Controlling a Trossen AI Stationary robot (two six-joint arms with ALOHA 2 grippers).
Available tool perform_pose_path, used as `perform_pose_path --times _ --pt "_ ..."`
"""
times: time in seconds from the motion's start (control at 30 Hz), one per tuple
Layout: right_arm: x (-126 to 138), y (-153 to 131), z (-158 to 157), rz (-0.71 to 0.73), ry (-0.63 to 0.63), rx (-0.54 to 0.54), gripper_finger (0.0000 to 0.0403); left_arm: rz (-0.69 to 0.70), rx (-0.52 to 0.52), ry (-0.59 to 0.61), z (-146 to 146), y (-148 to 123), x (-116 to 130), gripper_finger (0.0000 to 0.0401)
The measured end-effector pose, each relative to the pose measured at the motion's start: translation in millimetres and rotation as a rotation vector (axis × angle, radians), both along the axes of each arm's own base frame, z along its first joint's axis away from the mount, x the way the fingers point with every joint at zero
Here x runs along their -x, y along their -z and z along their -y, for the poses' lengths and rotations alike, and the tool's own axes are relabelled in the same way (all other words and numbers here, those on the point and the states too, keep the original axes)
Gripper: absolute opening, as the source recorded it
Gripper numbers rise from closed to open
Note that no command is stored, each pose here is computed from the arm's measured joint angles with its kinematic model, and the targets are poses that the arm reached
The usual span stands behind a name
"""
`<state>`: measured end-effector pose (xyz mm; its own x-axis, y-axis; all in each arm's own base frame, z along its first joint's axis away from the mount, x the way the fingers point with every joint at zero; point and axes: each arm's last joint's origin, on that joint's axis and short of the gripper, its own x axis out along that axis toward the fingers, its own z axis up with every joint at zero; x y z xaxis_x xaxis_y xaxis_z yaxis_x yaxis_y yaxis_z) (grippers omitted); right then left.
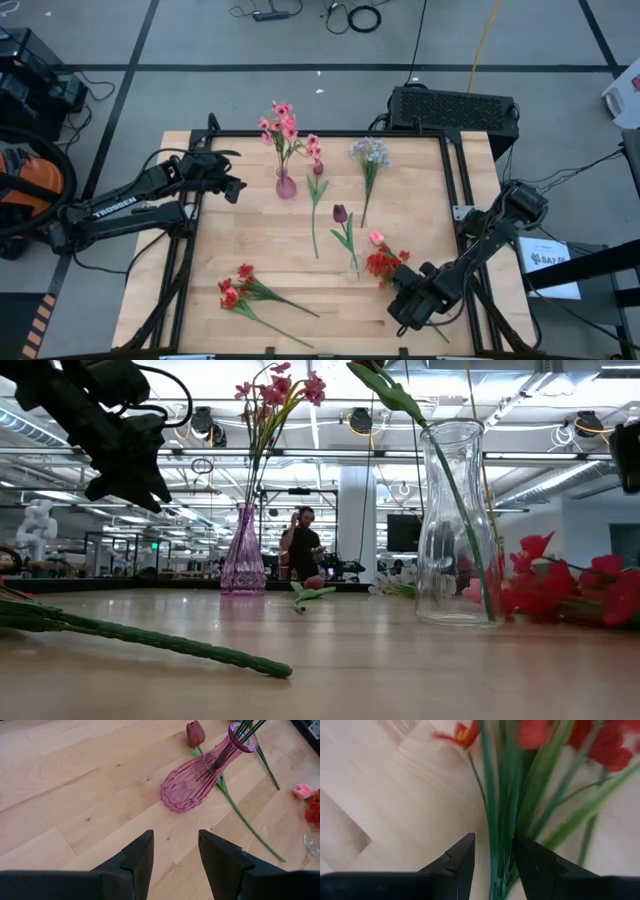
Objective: Sort flowers into vase by color
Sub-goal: Put the right red flowers into the transparent flower vase
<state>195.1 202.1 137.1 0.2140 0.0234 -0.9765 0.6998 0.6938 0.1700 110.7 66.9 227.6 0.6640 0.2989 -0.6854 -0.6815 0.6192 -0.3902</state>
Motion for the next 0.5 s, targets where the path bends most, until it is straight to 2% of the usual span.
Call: perform_pose_path --times 0.2,0.4,0.5 --pt "5.0 11.9 5.6 0.019 0.064 -0.029 0.0118 0.0 0.0 0.0 0.0 0.0 0.0 0.0161" --pt "5.5 11.2 4.9 0.01 -0.02 -0.009 0.0046 0.0 0.0 0.0 0.0 0.0 0.0 0.0161" --pt "5.2 8.5 4.6 0.021 0.002 -0.029 0.001 -0.001 0.0 0.0 0.0 0.1 0.0 0.0161"
